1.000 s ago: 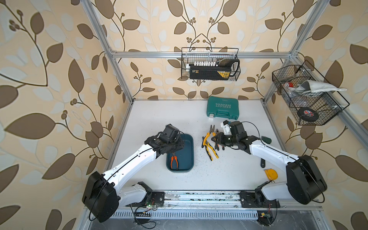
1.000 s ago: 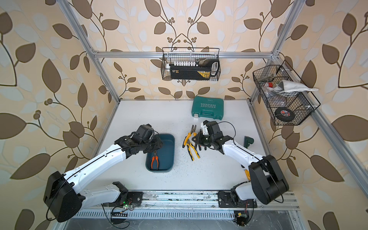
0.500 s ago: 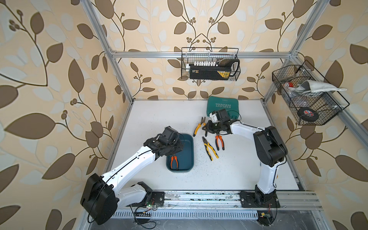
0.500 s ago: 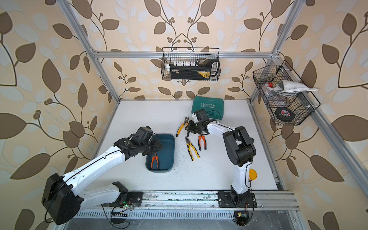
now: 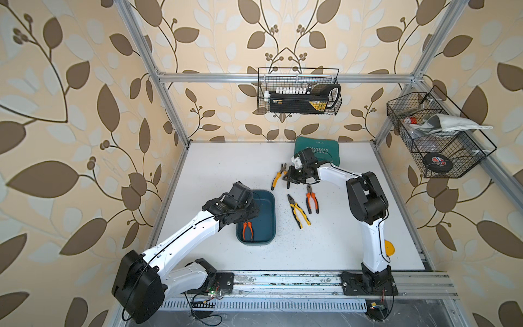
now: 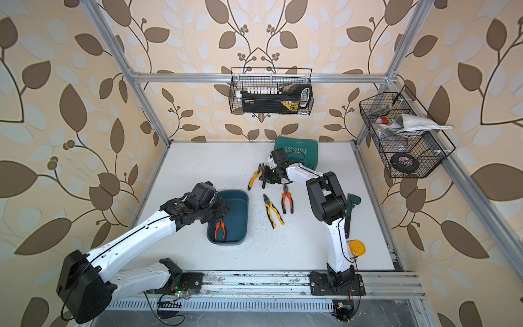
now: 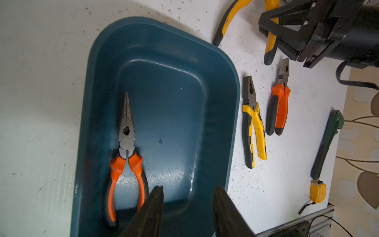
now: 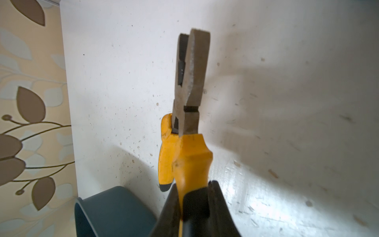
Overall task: Take the pliers out of the storage box
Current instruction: Place the pliers at the center of the board.
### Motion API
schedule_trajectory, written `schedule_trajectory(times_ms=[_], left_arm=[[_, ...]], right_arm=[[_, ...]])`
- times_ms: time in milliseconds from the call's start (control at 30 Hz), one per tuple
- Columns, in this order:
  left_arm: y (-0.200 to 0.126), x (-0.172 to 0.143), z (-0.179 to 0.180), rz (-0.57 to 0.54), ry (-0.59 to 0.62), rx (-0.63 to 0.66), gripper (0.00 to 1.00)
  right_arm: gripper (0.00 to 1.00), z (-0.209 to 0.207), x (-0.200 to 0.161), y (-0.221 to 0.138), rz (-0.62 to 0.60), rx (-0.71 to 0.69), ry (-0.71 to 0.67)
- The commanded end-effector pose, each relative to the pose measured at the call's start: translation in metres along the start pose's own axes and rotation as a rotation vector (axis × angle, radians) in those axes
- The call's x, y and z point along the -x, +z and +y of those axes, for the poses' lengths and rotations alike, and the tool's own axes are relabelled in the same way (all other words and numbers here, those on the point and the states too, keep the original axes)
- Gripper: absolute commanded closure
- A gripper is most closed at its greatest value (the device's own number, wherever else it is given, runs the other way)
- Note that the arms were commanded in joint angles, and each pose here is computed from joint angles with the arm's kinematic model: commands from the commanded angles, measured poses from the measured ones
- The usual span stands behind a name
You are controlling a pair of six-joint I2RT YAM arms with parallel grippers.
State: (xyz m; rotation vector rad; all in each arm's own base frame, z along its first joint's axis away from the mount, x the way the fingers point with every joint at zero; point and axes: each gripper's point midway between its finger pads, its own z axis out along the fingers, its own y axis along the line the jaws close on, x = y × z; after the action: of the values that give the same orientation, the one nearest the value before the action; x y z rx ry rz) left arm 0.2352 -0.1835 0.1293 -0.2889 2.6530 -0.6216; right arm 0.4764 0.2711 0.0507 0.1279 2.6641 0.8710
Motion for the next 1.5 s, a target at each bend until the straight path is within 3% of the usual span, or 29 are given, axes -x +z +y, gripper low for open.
schedule_trajectory(times_ms=[0,833,1467], left_arm=[[-0.003,0.001,0.002,-0.014,0.013,0.002,0.57],[-0.006,0.003,0.003,-0.017,0.022,0.018,0.57],[-0.007,0.001,0.005,-0.018,0.010,0.021,0.58]], right_arm=[[1.00,-0.007,0.002,0.004,0.014,-0.025,-0.033],[0.99,-0.043,-0.004,0.033,0.076,-0.022,0.036],[0.64,-0.073,-0.018,0.030,0.102,-0.162,0.037]])
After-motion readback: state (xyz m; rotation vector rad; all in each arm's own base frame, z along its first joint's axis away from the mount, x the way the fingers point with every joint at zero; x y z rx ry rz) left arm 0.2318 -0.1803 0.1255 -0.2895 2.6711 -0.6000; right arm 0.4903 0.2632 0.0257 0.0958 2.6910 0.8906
